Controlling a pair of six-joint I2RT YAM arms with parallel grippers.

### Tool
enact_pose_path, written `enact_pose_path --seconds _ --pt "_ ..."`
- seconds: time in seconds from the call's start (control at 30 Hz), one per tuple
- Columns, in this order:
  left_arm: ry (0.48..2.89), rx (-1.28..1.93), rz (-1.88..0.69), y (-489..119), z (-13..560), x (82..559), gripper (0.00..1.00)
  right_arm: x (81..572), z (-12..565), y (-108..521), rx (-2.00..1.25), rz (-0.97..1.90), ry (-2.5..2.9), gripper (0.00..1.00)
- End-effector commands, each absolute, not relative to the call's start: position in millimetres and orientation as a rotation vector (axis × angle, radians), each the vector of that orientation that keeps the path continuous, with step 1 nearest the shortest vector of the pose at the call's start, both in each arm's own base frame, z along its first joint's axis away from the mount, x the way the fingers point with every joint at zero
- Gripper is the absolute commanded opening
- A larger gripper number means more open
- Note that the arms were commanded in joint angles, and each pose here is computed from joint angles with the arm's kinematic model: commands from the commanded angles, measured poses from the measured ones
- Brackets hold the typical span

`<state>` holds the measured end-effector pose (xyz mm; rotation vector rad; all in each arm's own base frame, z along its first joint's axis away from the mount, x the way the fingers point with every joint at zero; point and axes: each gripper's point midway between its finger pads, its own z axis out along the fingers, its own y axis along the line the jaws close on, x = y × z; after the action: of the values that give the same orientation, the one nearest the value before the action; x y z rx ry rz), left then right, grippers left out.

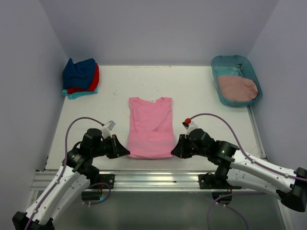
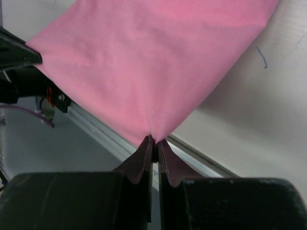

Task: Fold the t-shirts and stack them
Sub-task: Grab one side of the 2/3 rectangular tshirt with both arms, then fold the long partially folded tshirt into a neat square

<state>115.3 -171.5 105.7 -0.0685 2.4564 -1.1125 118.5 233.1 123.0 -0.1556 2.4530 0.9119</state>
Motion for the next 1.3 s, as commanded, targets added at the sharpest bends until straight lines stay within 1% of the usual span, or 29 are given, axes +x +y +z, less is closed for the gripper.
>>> enact_pose_path --seconds 0.0,0.07,0.13,0.23,0.37,0.47,0.53,0.7,0.8,0.97,1.0,1.03,1.07,1.1,1.13,1.17,1.2,1.23,1.27 --pt "2.431 -0.132 -1.154 -168.5 137.8 103.9 0.00 107.8 152.2 230.4 -0.142 0.908 2.420 0.00" --pt "2.352 -0.123 -1.149 -166.5 161.8 109.5 0.00 107.1 170.8 233.2 -0.155 0.922 2.369 0.00" --pt "2.296 -0.113 -1.128 -164.7 177.2 116.7 0.00 113.7 176.4 229.5 -0.154 0.878 2.342 0.00" --pt "2.252 -0.071 -1.099 -167.1 184.2 131.0 0.00 128.8 186.9 227.3 -0.156 0.802 2.288 0.00" --pt "2.230 -0.037 -0.983 -167.9 177.8 163.8 0.00 166.2 208.5 214.8 -0.097 0.602 2.162 0.00" --pt "2.182 -0.018 -0.931 -171.8 181.4 190.1 0.00 187.0 212.5 215.6 -0.104 0.486 2.122 0.00" --pt "2.152 -0.029 -0.879 -172.7 185.0 211.5 0.00 203.9 204.8 214.3 -0.107 0.391 2.125 0.00" --pt "2.068 -0.024 -0.824 -180.6 194.3 253.3 0.00 241.3 190.5 220.4 -0.085 0.343 2.117 0.00" --pt "2.066 -0.031 -0.800 -185.7 186.9 272.7 0.00 266.9 176.7 216.2 -0.061 0.282 2.122 0.00" --pt "2.084 -0.055 -0.720 -186.1 165.7 303.3 0.00 308.1 169.1 217.2 -0.031 0.285 2.121 0.00" --pt "2.092 -0.067 -0.701 -183.0 162.1 309.1 0.00 316.0 158.9 217.6 -0.039 0.269 2.145 0.00" --pt "2.117 -0.079 -0.678 -181.1 151.0 316.9 0.00 327.0 155.1 214.6 -0.022 0.278 2.158 0.00" --pt "2.072 -0.083 -0.671 -180.3 156.0 330.3 0.00 341.7 162.6 217.2 -0.004 0.294 2.130 0.00" --pt "2.064 -0.113 -0.648 -172.8 154.8 342.2 0.00 354.0 145.3 219.7 -0.012 0.272 2.164 0.00" --pt "2.107 -0.124 -0.647 -172.0 138.1 350.8 0.00 370.2 141.7 214.4 0.013 0.265 2.170 0.00" --pt "2.098 -0.128 -0.641 -168.4 136.4 362.3 0.00 392.1 160.1 223.7 0.025 0.289 2.129 0.00" --pt "2.033 -0.155 -0.628 -159.2 151.7 387.7 0.00 407.3 155.7 226.6 0.027 0.281 2.138 0.00" --pt "2.085 -0.172 -0.622 -157.4 131.3 401.2 0.00 441.3 157.3 232.3 0.051 0.282 2.128 0.00" --pt "2.069 -0.171 -0.617 -153.6 131.6 417.0 0.00 458.2 152.1 236.4 0.060 0.280 2.132 0.00"
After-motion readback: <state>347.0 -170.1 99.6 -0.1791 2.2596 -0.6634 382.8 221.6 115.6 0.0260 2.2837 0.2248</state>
